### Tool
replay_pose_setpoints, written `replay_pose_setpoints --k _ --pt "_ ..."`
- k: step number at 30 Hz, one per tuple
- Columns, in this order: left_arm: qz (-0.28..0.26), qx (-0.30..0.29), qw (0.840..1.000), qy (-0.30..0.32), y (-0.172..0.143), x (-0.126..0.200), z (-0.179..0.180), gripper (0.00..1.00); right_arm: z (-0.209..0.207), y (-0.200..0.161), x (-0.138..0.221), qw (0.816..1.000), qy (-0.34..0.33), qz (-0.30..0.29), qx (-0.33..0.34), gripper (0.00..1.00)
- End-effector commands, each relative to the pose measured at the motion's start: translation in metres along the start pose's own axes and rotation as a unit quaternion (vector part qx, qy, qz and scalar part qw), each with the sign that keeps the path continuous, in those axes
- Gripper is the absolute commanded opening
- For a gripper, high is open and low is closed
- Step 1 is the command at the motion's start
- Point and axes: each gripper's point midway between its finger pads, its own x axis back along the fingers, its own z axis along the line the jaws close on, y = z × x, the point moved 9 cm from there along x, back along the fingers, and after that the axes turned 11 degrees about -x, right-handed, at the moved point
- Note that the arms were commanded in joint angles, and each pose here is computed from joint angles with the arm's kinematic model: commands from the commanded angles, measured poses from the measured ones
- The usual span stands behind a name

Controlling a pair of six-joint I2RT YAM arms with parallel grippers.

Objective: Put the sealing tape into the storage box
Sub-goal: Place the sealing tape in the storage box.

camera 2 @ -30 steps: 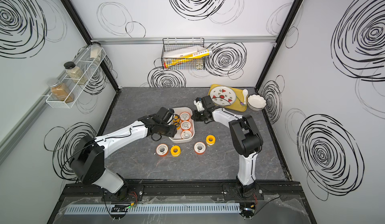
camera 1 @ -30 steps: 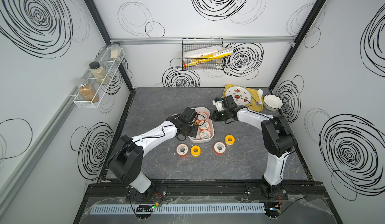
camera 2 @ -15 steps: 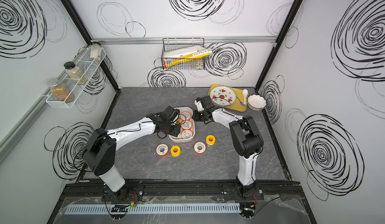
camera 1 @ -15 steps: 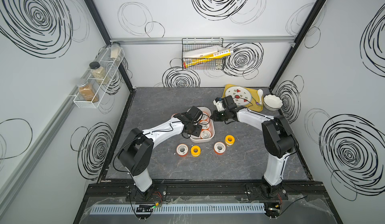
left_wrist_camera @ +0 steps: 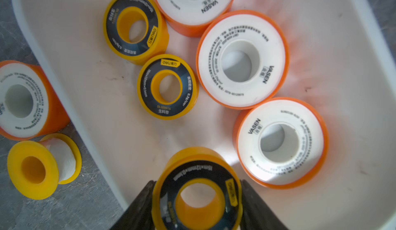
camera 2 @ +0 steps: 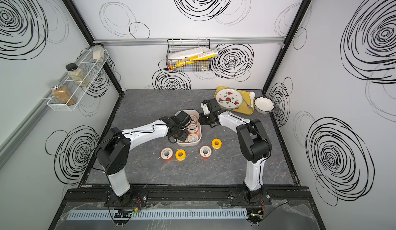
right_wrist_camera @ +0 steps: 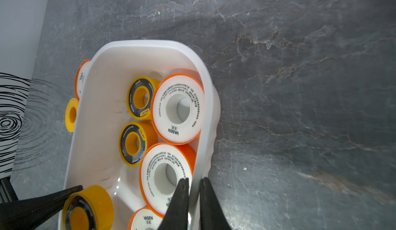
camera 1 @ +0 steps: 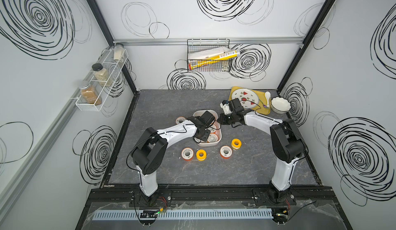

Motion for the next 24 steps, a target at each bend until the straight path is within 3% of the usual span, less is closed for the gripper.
replay_pose_setpoints --k 1,24 --pt "0.011 -0.017 0.999 0.025 0.002 -0.002 0.000 0.59 0.001 -0.003 0.009 1.000 -0.007 0.002 0.001 0.17" --pt "0.042 -0.033 0.998 0.017 -0.006 -0.020 -0.013 0.62 -0.003 -0.006 0.006 1.000 -0.013 0.007 0.001 0.17"
